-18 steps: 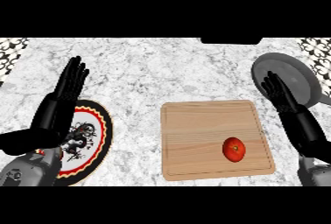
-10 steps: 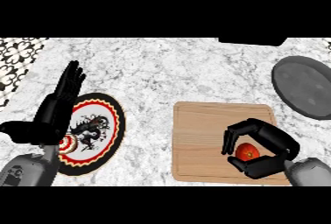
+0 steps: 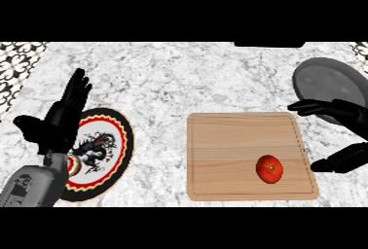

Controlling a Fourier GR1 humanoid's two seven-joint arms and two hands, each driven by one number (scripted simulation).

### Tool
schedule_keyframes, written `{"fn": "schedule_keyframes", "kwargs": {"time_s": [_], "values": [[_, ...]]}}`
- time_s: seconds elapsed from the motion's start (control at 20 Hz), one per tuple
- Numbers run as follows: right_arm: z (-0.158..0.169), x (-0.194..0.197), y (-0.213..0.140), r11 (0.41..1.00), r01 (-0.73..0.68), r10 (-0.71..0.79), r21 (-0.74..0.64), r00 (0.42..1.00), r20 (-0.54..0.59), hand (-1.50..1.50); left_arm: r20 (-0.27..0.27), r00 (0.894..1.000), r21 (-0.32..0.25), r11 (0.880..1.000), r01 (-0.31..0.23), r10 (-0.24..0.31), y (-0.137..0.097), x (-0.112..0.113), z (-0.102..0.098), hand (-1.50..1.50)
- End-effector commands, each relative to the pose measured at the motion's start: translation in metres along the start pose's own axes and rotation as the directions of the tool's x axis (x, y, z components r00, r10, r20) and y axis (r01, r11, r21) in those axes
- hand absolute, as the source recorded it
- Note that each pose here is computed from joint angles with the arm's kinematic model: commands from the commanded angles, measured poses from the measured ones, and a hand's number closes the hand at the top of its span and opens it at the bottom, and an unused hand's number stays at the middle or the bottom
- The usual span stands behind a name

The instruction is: Pick the tomato from the cutting board and place it in the pan

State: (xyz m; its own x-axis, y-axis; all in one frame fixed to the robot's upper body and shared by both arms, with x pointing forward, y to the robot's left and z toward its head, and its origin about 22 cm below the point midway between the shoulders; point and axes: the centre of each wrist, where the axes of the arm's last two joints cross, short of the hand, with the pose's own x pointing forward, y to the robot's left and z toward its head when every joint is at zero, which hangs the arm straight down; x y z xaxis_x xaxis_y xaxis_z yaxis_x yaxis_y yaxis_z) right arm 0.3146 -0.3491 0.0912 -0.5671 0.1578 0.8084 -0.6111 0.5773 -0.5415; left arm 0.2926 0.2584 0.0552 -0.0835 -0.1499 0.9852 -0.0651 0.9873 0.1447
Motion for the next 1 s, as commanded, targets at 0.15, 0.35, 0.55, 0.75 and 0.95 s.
{"fn": "schedule_keyframes", "kwargs": {"time_s": [0.15,0.35,0.55,0.75,0.95], "values": [[-0.010,0.051,-0.072,0.938,-0.213,0.193,0.274,0.976,0.101,-1.50,-0.017,1.000,0.002,1.000,0.022,-0.022,0.010,-0.003,-0.012,0.00],[-0.012,0.061,-0.085,0.891,-0.268,0.262,0.366,0.963,0.067,-1.50,-0.007,1.000,0.023,1.000,0.015,-0.015,0.011,0.004,-0.015,0.00],[-0.039,0.072,-0.085,0.874,-0.319,0.289,0.367,0.948,0.137,-1.50,-0.020,1.000,0.009,1.000,0.004,-0.004,-0.001,0.006,-0.004,0.00],[-0.056,0.071,-0.075,0.847,-0.392,0.345,0.360,0.919,0.191,-1.50,-0.045,0.999,0.034,0.999,0.004,-0.003,0.013,-0.005,-0.011,0.00],[-0.076,0.068,-0.056,0.839,-0.328,0.276,0.435,0.944,0.180,-1.50,-0.031,0.999,0.023,1.000,0.009,-0.009,0.008,-0.006,-0.009,0.00]]}}
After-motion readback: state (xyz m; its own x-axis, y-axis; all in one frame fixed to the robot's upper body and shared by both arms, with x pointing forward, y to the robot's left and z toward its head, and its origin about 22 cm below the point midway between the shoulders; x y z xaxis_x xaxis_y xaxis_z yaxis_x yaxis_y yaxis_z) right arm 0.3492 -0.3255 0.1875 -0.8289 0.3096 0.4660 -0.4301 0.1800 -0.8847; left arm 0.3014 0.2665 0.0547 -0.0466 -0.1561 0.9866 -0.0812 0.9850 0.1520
